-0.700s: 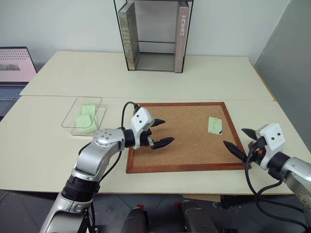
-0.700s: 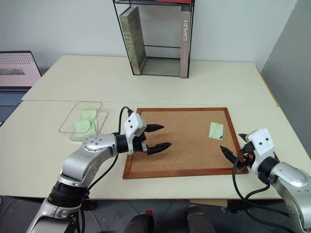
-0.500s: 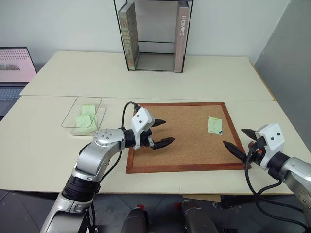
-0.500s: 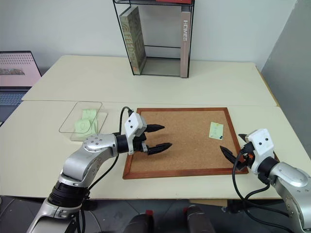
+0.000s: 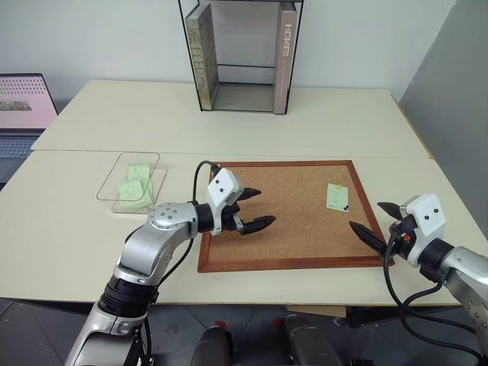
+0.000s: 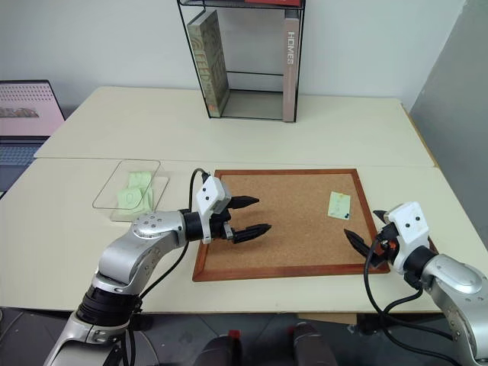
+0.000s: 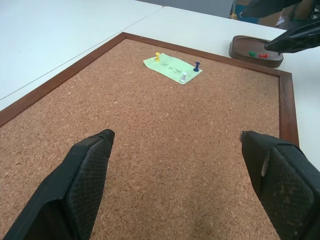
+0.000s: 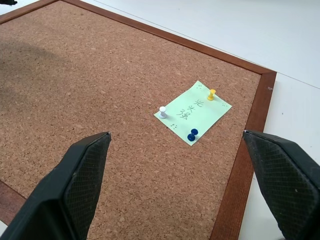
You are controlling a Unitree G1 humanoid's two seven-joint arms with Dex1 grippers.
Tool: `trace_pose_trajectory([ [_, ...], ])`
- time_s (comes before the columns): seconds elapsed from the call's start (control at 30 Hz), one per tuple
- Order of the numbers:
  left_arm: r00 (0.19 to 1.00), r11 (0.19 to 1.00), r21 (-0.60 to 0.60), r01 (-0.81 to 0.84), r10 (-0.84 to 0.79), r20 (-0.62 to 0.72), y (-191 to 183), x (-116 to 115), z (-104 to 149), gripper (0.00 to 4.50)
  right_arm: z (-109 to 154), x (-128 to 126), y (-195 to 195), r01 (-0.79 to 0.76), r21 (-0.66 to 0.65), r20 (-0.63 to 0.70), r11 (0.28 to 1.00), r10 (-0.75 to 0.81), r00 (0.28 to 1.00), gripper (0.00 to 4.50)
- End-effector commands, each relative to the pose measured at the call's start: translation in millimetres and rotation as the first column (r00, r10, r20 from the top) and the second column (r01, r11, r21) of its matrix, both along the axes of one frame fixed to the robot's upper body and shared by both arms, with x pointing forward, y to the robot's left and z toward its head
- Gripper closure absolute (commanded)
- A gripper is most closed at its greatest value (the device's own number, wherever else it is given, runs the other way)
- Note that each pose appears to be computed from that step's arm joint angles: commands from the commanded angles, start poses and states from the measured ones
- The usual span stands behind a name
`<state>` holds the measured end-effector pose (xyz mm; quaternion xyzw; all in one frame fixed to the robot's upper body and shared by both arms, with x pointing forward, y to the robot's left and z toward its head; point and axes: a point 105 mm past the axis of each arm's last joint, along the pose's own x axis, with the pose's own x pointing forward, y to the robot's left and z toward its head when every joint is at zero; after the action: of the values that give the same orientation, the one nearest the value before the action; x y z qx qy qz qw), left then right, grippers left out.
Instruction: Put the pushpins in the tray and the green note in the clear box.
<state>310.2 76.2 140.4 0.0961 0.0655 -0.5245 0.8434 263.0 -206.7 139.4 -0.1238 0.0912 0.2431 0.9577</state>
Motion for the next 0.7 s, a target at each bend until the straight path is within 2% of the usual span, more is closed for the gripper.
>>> trace_pose_trajectory([
  [0.03, 0.998, 0.999, -0.036, 0.037, -0.035, 0.046, -8.4, -4.6, 14.9, 0.19, 12.0, -3.5, 8.3, -0.033, -0.005, 0.047, 0.999, 0.033, 0.998, 0.01],
  [0.47, 0.996, 0.997, -0.03, 0.068, -0.066, 0.067, -21.0, -3.8, 13.2, 0.19, 15.7, -8.0, 15.0, -0.052, 0.01, 0.057, 0.999, 0.052, 0.997, 0.01],
  [0.7, 0.987, 0.992, 0.003, 0.129, -0.129, 0.095, -46.7, -2.8, 6.3, 1.35, 18.4, -8.2, 34.1, -0.128, 0.006, 0.061, 0.992, 0.127, 0.99, 0.0],
])
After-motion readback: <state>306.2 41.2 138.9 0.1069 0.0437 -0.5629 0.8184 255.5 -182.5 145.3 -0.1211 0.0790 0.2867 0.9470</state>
